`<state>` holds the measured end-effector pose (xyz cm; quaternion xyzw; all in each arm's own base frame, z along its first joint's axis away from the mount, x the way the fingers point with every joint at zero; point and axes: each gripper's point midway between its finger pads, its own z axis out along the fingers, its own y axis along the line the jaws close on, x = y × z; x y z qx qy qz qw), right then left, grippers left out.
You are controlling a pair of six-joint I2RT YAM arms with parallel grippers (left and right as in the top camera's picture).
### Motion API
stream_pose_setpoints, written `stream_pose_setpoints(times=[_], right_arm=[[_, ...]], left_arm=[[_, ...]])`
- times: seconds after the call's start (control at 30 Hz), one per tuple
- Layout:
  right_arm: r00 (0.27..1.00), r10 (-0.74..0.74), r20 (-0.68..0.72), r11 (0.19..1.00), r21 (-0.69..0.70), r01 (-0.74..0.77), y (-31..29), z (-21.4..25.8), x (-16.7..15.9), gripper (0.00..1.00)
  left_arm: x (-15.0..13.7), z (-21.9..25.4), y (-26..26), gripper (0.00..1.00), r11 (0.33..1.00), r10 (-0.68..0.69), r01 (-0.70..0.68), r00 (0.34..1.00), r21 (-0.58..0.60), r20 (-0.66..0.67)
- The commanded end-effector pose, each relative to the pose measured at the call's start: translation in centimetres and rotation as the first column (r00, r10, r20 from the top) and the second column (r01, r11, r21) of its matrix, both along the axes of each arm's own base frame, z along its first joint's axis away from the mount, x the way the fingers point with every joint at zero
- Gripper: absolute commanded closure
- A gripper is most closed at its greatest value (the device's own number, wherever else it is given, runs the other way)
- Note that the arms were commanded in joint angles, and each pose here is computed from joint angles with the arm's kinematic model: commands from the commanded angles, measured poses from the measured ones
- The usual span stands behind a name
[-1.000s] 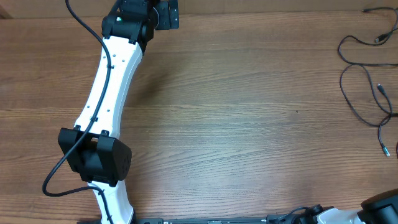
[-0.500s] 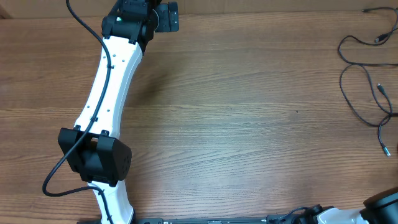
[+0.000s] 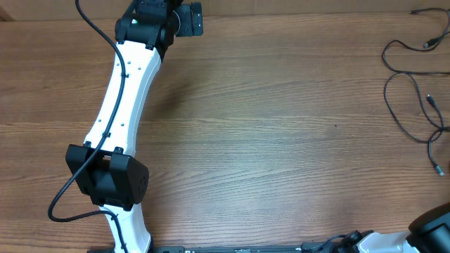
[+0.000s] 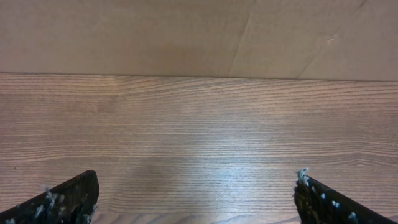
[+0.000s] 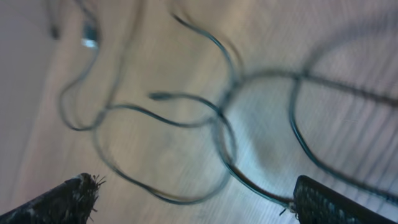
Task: Untangle cables
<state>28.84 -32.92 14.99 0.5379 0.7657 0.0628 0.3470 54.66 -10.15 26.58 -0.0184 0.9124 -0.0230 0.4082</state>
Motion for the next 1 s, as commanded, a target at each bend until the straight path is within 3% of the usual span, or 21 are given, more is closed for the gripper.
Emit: stream_pose_setpoints(times=[0.0,0.13,0.27,0.4,0.5,0.7,0.9,0.97], right_arm=[[0.999,0.035,-0.012,0.98,-0.193,-0.037,-1.3,7.0,2.1,0.0],[0.997,0.021,-0.078,0.955,-0.292,-0.043,-1.4,9.5,2.8,0.0],[0.98,-0.094,-0.176,0.97,-0.239,0.05,-2.1,6.6,1.0,0.0],[0.835,-0.409,-0.367,0.912,-0.175,0.37,-3.4,0.7,-4.4,0.0],[0.771,-0.468,-0.431,0.877,-0.121,0.465,-2.6,-1.7,-5.6,0.0],[0.851,-0.387,-0.355,0.904,0.036,0.426,-0.6,-2.2,-2.5,0.0],[0.908,-0.303,-0.29,0.941,0.06,0.333,1.2,-0.7,1.4,0.0],[0.943,-0.217,-0.253,0.968,0.066,0.241,2.7,0.0,3.9,0.0]], left_arm=[[0.3,-0.5,-0.5,0.0,1.0,-0.025,0.025,1.0,0.005,-0.007],[0.1,-0.8,-0.6,0.0,1.0,-0.031,0.031,0.999,0.002,-0.019],[-0.1,-1.0,-0.8,0.0,0.999,-0.042,0.042,0.999,-0.005,-0.033],[-0.3,-1.3,-0.7,0.0,0.999,-0.041,0.041,0.998,-0.002,-0.048],[-0.4,-1.4,-0.7,0.0,0.999,-0.041,0.041,0.998,-0.001,-0.055],[-0.4,-1.4,-0.6,0.0,0.999,-0.039,0.039,0.998,-0.001,-0.052],[-0.4,-1.4,-0.6,0.0,0.999,-0.04,0.04,0.998,-0.001,-0.054],[-0.4,-1.4,-0.6,0.0,0.999,-0.039,0.039,0.998,-0.001,-0.053]])
